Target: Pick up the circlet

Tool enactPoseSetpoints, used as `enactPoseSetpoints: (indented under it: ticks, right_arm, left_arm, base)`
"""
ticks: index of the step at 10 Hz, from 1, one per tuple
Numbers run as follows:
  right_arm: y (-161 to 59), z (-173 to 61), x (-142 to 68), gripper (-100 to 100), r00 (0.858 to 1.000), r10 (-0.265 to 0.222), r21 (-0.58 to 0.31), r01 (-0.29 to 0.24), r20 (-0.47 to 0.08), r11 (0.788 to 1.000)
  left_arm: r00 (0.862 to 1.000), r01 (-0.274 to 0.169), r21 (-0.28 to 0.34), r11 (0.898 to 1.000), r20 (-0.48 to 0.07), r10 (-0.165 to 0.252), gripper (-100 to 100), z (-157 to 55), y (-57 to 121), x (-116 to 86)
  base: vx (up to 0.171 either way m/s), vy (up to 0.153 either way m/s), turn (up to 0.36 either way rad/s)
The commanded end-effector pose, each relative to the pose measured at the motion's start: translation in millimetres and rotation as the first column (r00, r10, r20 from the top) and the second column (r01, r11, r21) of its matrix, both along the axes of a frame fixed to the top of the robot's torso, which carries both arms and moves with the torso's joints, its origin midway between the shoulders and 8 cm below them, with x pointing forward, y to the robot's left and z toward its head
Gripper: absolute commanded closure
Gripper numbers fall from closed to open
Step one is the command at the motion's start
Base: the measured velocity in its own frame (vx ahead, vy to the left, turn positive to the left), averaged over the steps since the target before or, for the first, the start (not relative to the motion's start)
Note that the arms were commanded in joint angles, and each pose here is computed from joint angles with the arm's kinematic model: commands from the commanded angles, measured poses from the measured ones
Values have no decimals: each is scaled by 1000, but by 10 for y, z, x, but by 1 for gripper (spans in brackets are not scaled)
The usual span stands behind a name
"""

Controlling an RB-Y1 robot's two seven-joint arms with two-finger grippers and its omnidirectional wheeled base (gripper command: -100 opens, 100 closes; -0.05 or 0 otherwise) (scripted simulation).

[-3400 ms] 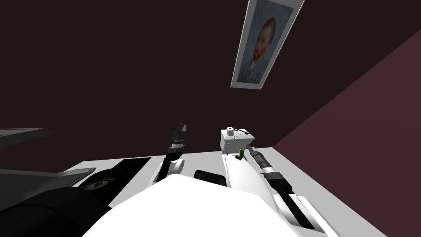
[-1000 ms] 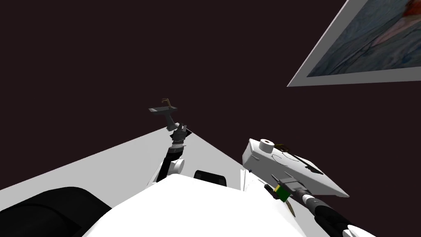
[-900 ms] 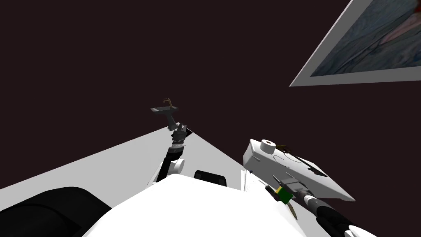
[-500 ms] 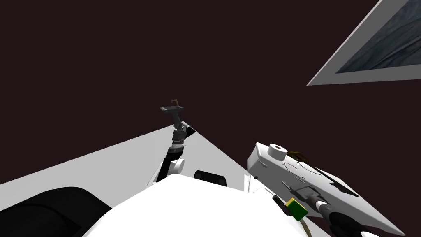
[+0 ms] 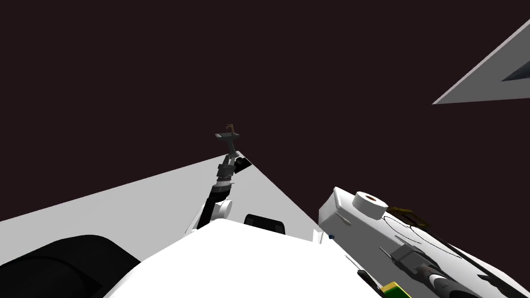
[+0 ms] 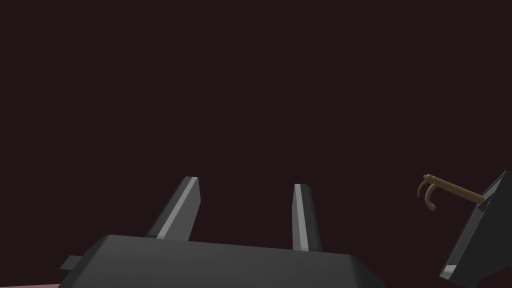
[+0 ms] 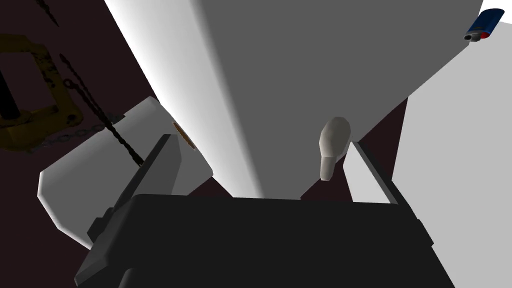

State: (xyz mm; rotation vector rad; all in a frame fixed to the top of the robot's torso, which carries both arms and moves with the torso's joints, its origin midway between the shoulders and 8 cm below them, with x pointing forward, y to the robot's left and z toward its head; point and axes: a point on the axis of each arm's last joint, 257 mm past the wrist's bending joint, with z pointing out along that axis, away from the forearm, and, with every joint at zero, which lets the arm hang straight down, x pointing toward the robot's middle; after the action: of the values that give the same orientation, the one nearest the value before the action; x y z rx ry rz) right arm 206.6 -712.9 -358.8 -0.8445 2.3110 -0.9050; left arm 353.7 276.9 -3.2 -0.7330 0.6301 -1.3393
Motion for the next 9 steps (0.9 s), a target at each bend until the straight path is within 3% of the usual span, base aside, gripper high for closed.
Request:
enactPoseSetpoints:
  ticks: [1, 2, 3, 4, 8, 9]
  right_arm:
    - [0, 0, 0, -100, 1000, 0, 0, 0, 0, 1000]
    - [-12, 3, -9, 0, 1000, 1, -5, -1, -3, 1000]
    - [-11, 3, -8, -100, 1000, 1, -4, -1, -3, 1000]
    - [-11, 3, -8, 100, 1000, 1, -4, -1, -3, 1000]
    - [-11, 3, -8, 100, 1000, 1, -4, -1, -3, 1000]
    - [-11, 3, -8, 0, 1000, 1, -4, -1, -3, 1000]
  left_arm:
    - [1000, 0, 0, 1000, 0, 0, 0, 0, 0, 0]
    - [1000, 0, 0, 1000, 0, 0, 0, 0, 0, 0]
    - [1000, 0, 0, 1000, 0, 0, 0, 0, 0, 0]
    - [1000, 0, 0, 1000, 0, 0, 0, 0, 0, 0]
    - [1000, 0, 0, 1000, 0, 0, 0, 0, 0, 0]
    - [1000, 0, 0, 1000, 0, 0, 0, 0, 0, 0]
  base:
    - [-1, -15, 25]
    - [0, 0, 0]
    - [0, 0, 0]
    - [0, 0, 0]
    - [0, 0, 0]
    - [0, 0, 0]
